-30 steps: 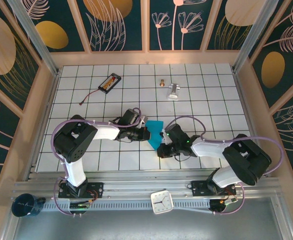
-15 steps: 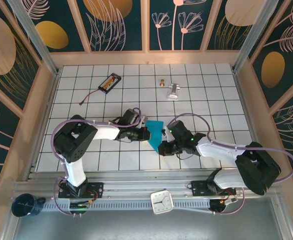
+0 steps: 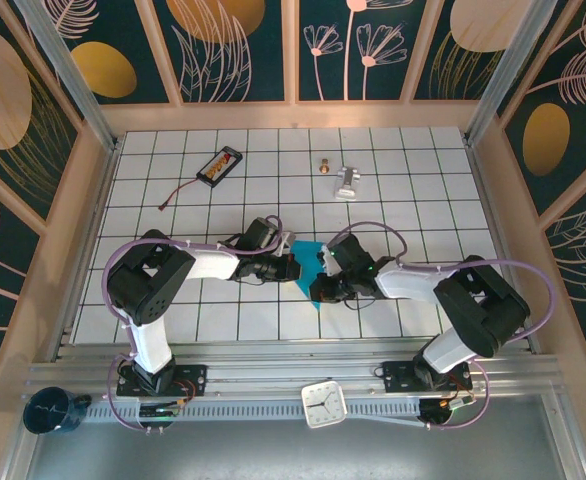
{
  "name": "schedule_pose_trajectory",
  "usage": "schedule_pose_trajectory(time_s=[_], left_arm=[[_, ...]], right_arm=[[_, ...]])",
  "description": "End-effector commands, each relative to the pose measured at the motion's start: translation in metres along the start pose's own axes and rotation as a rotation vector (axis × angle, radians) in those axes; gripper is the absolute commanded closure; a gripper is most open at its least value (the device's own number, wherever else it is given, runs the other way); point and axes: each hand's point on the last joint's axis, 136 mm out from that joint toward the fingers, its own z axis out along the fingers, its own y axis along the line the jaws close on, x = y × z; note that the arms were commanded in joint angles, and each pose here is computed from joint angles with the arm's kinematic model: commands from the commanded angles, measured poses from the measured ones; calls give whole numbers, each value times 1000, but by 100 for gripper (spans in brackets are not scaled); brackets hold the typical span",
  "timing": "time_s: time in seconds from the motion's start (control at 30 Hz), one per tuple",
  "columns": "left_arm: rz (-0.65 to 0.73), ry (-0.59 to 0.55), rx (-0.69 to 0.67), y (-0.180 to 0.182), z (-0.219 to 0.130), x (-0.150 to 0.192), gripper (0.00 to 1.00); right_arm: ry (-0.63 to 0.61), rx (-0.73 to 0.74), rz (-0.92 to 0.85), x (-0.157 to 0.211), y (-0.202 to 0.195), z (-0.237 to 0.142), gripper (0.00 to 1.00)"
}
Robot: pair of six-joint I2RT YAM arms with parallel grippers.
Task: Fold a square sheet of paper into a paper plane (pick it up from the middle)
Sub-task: Third fold the triangle at the center of the table.
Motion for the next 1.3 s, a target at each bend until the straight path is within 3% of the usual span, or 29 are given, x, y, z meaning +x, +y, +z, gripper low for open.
schedule_pose_trajectory(time_s=[0.0, 0.27, 0.43, 0.53, 0.6, 0.73, 0.93, 1.27], left_arm=[[-80, 105, -242, 69, 10, 42, 100], [-69, 73, -195, 49, 6, 23, 100], [-49, -22, -98, 6, -14, -9, 83], [-75, -57, -13, -16, -27, -12, 78], [-109, -59, 33, -25, -30, -3, 81], [-150, -20, 65, -33, -26, 17, 100], [-167, 57, 59, -35, -5, 39, 100], [-198, 76, 0, -18, 11, 43, 100]], right_arm=[[23, 16, 14, 13, -15, 6, 100], [71, 86, 60, 38, -43, 13, 100], [81, 104, 68, 41, -48, 13, 100], [83, 109, 72, 42, -49, 14, 100], [83, 110, 74, 42, -50, 14, 100], [83, 115, 79, 43, -51, 14, 100], [83, 126, 78, 42, -52, 13, 100], [109, 153, 92, 46, -56, 13, 100]])
